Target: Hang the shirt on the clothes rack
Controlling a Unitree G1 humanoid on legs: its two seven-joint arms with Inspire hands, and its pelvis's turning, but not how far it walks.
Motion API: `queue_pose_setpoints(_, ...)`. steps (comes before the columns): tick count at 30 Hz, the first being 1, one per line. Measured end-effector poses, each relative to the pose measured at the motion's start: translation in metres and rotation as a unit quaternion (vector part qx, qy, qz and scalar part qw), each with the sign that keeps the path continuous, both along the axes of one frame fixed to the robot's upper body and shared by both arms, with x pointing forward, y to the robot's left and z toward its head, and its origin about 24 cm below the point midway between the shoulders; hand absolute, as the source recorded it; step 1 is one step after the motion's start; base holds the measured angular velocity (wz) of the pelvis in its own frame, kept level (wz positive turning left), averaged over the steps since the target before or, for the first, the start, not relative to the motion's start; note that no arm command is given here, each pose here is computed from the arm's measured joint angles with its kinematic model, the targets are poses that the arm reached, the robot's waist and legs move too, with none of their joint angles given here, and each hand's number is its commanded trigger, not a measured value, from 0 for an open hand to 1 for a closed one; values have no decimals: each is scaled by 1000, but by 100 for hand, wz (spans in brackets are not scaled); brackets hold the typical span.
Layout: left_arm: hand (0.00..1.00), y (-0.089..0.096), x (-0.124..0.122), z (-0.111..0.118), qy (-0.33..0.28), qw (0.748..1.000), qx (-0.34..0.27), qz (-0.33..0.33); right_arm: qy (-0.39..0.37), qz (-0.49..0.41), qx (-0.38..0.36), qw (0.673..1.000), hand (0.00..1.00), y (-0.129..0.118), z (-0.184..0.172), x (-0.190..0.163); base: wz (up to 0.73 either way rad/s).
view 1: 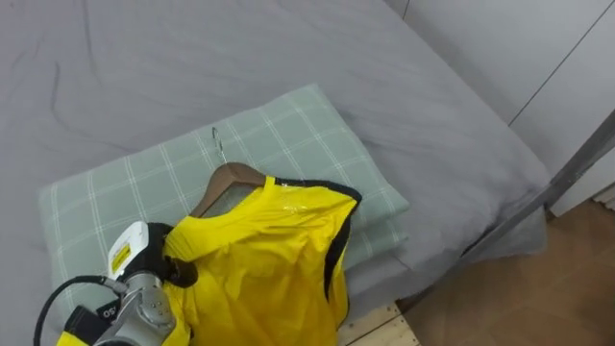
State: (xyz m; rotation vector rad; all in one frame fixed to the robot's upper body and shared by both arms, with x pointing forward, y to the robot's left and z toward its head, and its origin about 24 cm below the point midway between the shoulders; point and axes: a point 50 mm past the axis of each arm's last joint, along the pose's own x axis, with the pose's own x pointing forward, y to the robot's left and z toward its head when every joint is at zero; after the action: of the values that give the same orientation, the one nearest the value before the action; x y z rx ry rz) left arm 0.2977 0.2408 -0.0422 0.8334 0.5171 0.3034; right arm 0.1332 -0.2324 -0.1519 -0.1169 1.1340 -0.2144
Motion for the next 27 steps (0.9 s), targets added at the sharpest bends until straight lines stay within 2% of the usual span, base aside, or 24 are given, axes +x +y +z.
queue_pose_setpoints(19, 100, -2, 2, 2, -8, 1000, 16, -12, 5, 20, -8, 1000, 0, 5, -2, -3, 0)
queue_pose_setpoints(27, 100, -6, 8, 11, -50, 998, 25, -13, -2, 18, -18, 1000, 0, 0, -2, -7, 2)
